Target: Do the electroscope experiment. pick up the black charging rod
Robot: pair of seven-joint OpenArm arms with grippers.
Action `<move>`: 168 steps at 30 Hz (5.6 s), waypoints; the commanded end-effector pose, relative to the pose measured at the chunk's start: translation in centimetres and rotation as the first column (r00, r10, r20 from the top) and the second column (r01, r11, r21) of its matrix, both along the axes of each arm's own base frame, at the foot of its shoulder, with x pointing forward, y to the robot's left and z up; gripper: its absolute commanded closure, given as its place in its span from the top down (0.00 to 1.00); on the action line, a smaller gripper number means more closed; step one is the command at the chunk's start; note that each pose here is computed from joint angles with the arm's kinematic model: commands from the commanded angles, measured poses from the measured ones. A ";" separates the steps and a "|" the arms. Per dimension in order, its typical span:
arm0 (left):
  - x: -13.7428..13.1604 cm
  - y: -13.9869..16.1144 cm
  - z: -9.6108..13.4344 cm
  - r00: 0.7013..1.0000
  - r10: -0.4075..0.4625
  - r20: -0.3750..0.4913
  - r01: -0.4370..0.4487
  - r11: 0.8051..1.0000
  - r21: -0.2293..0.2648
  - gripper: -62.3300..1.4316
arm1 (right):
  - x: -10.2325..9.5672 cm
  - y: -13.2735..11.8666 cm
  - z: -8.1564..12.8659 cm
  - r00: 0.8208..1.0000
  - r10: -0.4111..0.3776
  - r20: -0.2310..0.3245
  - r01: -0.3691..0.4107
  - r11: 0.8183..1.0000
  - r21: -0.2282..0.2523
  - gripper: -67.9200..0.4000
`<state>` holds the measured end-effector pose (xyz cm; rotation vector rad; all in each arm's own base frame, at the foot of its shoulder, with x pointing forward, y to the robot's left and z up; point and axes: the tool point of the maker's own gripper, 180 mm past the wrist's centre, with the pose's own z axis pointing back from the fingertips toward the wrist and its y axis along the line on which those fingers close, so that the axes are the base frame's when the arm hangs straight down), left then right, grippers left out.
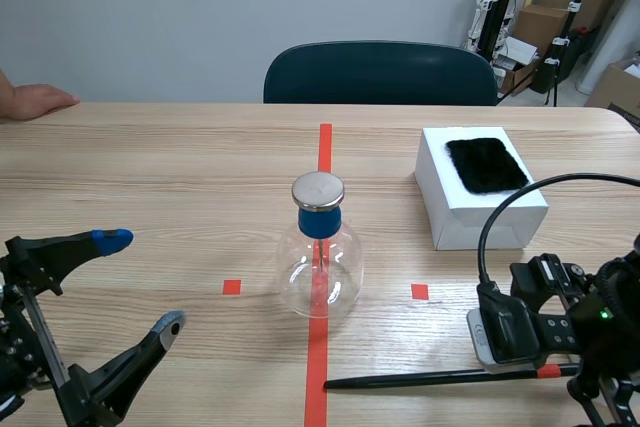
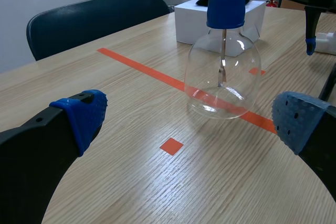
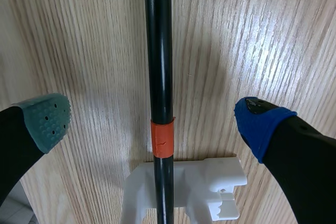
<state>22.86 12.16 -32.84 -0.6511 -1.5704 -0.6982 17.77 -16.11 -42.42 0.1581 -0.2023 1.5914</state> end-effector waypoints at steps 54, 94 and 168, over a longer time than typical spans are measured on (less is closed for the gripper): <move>-0.9 -0.6 0.6 0.996 -0.083 0.026 0.083 0.997 0.006 1.00 | 1.0 -1.4 0.6 1.000 0.004 0.023 -0.002 0.999 -0.051 0.25; -0.9 -0.6 0.6 0.996 -0.083 0.026 0.083 0.997 0.007 1.00 | 1.6 -1.9 3.1 0.997 0.040 0.071 -0.038 0.999 -0.030 0.02; -0.9 -0.6 0.6 0.996 -0.082 0.028 0.081 0.997 0.009 1.00 | -0.6 -0.6 18.1 0.630 0.011 0.776 -0.155 0.982 0.111 0.01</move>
